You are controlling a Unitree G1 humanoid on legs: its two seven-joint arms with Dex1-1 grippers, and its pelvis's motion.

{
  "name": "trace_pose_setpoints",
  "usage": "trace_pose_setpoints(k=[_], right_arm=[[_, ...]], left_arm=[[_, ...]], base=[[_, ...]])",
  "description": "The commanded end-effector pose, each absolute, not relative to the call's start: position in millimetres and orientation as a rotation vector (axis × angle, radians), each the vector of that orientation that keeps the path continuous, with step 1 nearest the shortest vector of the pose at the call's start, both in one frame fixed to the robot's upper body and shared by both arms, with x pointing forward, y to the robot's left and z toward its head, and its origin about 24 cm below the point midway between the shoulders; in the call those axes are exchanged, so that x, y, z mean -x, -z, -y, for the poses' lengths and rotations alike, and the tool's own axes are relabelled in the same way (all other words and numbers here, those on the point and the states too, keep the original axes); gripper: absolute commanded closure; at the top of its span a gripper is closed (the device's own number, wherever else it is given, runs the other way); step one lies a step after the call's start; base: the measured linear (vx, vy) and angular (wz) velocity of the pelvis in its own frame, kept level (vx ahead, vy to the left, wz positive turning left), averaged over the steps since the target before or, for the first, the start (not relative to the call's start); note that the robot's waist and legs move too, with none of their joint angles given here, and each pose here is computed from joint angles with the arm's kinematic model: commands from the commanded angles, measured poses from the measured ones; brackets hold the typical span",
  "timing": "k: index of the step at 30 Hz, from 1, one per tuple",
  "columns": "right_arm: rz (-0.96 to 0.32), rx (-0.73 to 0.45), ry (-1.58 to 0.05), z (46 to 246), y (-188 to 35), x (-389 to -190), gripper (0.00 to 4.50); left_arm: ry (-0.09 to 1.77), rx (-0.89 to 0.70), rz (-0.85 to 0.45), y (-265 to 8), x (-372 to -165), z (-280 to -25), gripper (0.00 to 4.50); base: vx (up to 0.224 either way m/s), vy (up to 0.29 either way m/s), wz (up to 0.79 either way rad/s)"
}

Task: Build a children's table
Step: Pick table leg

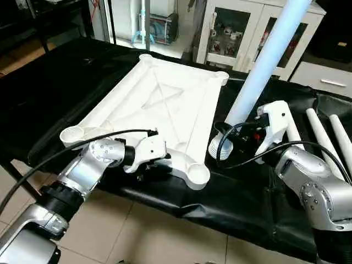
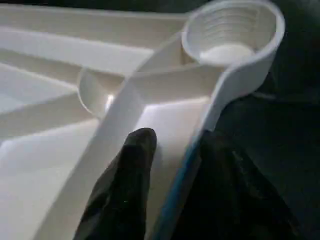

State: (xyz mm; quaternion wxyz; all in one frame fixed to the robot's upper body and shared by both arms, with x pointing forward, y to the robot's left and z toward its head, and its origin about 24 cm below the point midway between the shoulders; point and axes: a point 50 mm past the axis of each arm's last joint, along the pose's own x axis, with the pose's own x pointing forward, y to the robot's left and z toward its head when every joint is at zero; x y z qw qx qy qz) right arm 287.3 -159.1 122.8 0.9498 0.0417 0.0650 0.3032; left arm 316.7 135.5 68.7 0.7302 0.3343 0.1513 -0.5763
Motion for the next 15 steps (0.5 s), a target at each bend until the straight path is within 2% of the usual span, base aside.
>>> trace_pose_setpoints(k=[1, 3, 15], right_arm=[[-0.096, -0.059, -0.621, 160.5, -131, -285.8, 2.67], [-0.098, -0.059, -0.623, 159.9, -131, -285.9, 2.67], [-0.104, -0.067, -0.61, 162.6, -130, -286.4, 2.67]], left_arm=[[1.254, -0.782, -0.319, -70, -320, -132, 3.02], [1.255, -0.794, -0.327, -66, -320, -129, 3.27], [1.287, -0.741, -0.314, -63, -313, -114, 3.99]], base=[[0.0, 0.0, 0.0], [0.0, 0.0, 0.0], [0.0, 0.0, 0.0]])
